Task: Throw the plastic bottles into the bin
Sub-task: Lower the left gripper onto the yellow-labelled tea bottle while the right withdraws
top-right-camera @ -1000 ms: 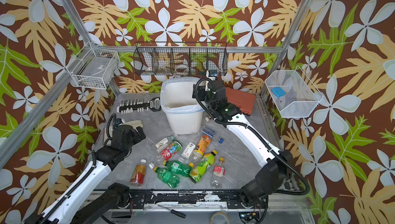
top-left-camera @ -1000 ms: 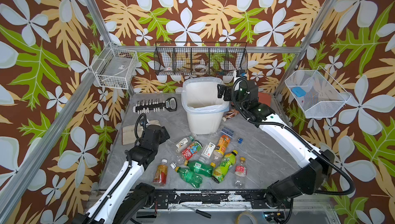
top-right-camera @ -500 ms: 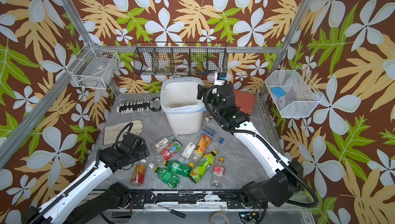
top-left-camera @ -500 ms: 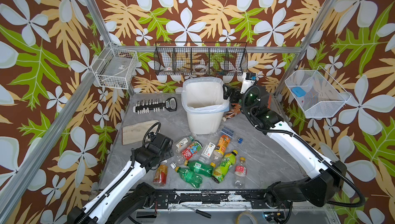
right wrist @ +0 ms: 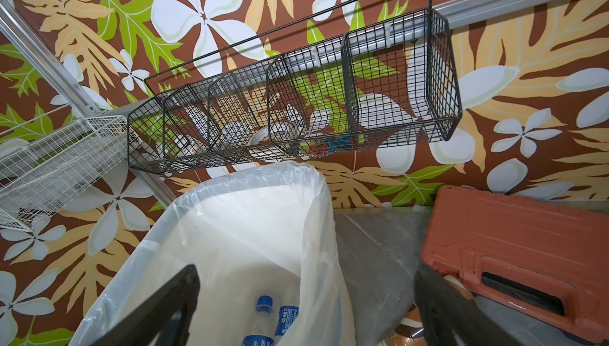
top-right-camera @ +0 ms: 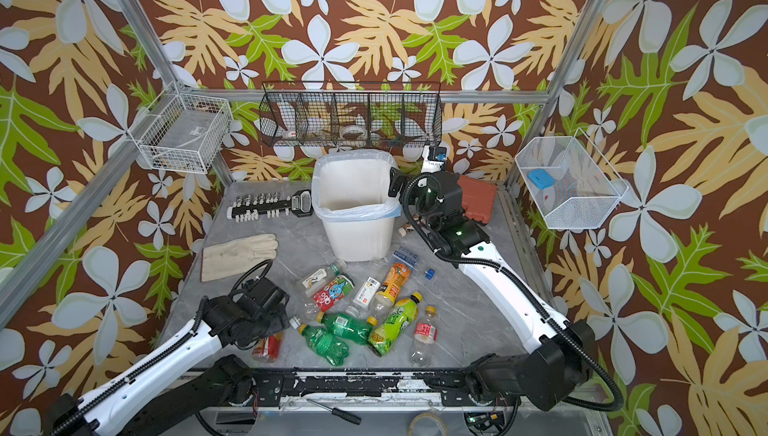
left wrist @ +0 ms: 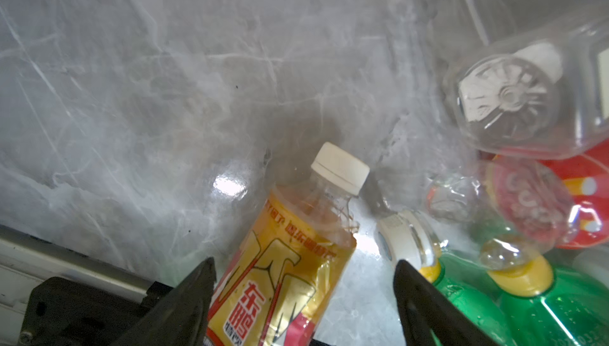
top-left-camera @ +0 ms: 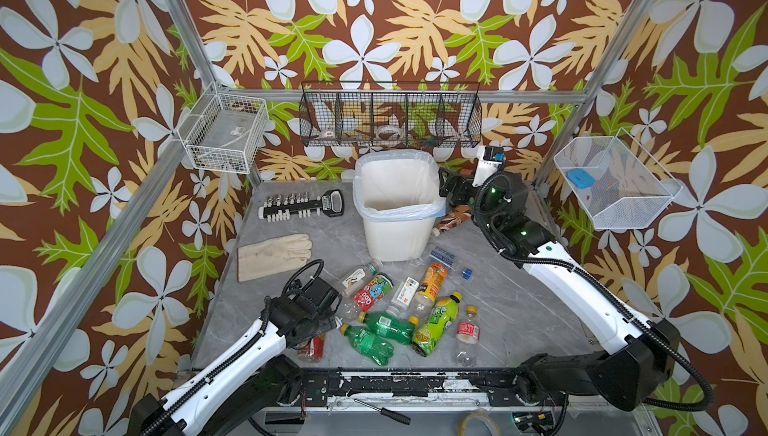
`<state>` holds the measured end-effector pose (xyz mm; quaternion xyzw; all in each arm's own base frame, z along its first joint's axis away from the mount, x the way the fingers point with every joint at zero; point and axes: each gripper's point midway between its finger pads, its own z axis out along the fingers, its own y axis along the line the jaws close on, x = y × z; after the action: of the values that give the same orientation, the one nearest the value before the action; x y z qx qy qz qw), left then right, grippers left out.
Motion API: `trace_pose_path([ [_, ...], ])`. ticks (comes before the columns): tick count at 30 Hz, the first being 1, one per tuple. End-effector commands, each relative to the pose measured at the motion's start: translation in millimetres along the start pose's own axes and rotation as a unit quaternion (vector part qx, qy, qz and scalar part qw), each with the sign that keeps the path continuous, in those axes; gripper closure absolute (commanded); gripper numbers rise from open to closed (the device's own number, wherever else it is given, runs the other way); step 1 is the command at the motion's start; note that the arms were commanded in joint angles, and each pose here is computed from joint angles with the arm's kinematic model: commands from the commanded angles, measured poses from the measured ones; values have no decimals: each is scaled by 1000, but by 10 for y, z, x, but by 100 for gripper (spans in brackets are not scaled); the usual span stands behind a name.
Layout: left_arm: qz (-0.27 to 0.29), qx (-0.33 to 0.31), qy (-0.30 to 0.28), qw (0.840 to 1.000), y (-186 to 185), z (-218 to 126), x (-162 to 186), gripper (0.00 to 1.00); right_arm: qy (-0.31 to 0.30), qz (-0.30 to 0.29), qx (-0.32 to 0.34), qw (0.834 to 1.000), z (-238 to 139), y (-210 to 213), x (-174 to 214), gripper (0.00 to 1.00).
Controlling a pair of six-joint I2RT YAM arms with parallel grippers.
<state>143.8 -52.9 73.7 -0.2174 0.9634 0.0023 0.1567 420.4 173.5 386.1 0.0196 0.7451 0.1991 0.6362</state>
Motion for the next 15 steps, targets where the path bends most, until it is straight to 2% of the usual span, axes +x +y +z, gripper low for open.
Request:
trace_pose_path([
  [1, -7, -11, 8, 1000, 48, 6, 51, 14, -14, 8, -1, 1000, -23, 2, -72, 0],
  [11, -2, -46, 13, 999, 78, 102, 83, 18, -19, 9, 1, 1000, -53, -25, -91, 0],
  [15, -11, -43, 3, 999, 45, 140, 55, 20, -20, 9, 1, 1000, -68, -50, -75, 0],
])
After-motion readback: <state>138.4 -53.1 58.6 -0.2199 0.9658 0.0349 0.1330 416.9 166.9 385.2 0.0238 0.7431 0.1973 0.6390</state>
